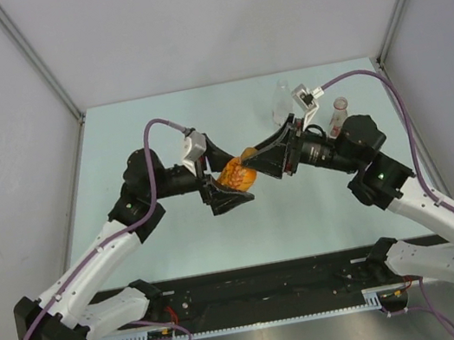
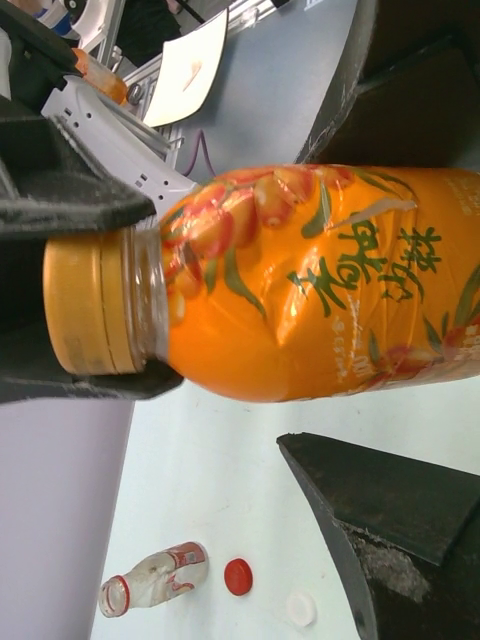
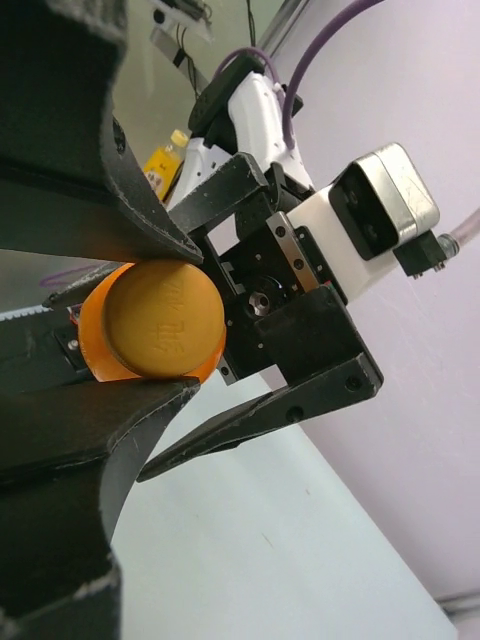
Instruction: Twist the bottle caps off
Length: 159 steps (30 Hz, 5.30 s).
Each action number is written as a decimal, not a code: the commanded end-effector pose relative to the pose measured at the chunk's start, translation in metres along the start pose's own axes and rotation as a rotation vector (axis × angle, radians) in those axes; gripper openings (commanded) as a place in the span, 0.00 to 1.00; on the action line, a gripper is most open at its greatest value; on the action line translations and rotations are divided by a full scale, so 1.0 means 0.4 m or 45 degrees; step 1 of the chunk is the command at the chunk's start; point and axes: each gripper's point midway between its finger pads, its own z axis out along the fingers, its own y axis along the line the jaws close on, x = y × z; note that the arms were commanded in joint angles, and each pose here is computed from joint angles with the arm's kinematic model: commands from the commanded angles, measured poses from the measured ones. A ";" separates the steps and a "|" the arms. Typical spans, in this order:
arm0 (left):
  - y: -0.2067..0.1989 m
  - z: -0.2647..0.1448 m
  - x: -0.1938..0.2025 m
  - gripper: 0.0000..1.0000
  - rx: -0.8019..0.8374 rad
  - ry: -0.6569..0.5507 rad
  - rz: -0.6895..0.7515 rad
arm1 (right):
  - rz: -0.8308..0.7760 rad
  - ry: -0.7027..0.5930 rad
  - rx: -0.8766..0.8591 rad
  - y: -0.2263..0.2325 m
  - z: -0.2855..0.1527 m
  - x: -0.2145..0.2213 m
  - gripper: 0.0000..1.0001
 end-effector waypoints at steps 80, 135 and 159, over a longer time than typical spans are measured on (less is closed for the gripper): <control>0.146 -0.028 -0.036 0.00 -1.019 -0.118 0.463 | 0.114 -0.346 0.498 -0.086 0.034 -0.108 0.42; -0.394 -0.042 -0.207 0.00 1.046 -0.084 -0.131 | -0.611 0.403 -0.939 0.299 -0.178 0.131 0.00; -0.380 -0.038 -0.216 0.00 1.029 -0.087 -0.100 | -0.552 0.426 -0.800 0.280 -0.162 0.134 0.18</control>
